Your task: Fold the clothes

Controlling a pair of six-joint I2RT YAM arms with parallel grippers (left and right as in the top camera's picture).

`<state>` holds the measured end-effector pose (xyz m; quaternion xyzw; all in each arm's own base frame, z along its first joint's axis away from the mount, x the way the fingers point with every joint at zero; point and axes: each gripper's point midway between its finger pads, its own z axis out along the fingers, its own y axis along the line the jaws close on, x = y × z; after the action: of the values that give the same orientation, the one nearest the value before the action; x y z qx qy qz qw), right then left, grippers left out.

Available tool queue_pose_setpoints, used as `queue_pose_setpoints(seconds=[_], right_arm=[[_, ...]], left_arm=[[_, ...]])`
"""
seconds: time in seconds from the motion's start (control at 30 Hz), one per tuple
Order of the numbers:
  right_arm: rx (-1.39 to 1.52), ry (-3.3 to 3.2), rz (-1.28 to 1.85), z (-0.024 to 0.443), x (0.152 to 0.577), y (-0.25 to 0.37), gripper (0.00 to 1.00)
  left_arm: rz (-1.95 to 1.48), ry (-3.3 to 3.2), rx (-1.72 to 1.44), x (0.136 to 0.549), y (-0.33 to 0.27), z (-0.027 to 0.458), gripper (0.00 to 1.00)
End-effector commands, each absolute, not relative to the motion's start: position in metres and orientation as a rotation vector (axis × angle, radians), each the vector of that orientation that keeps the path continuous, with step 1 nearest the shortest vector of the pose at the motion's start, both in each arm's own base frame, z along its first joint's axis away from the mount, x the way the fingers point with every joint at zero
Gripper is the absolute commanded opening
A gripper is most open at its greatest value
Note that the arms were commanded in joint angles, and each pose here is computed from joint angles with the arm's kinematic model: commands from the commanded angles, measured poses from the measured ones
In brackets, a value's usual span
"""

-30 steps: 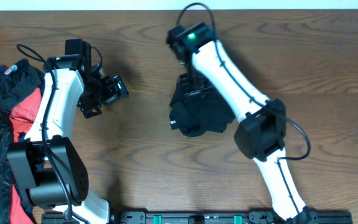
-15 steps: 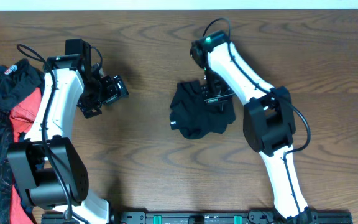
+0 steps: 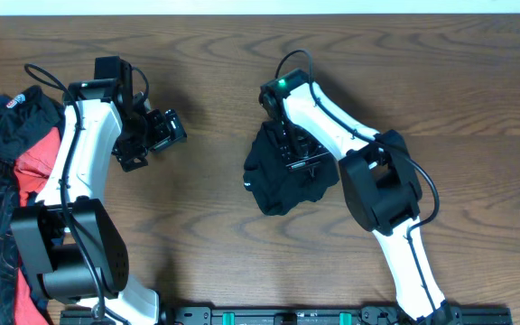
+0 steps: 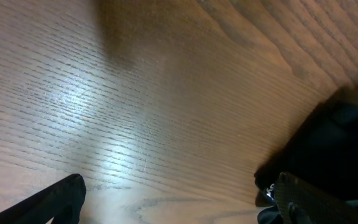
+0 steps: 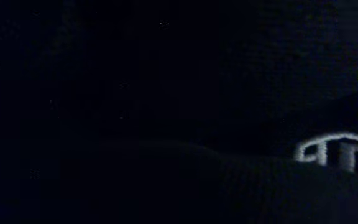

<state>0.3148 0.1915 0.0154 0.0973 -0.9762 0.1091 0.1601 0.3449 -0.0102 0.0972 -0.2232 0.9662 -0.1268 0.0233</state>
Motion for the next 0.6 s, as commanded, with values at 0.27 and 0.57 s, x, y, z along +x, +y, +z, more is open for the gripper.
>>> queue_pose_setpoints(seconds=[0.27, 0.57], right_arm=[[0.145, -2.907, 0.241, 0.065, 0.369, 0.165, 0.95], [-0.029, -2.996, -0.249, 0.118, 0.409, 0.166, 0.99]], left_arm=[[-0.394, 2.987, -0.662, 0.348, -0.009, 0.099, 0.98], [-0.394, 2.975, -0.656, 0.351, -0.009, 0.099, 0.98]])
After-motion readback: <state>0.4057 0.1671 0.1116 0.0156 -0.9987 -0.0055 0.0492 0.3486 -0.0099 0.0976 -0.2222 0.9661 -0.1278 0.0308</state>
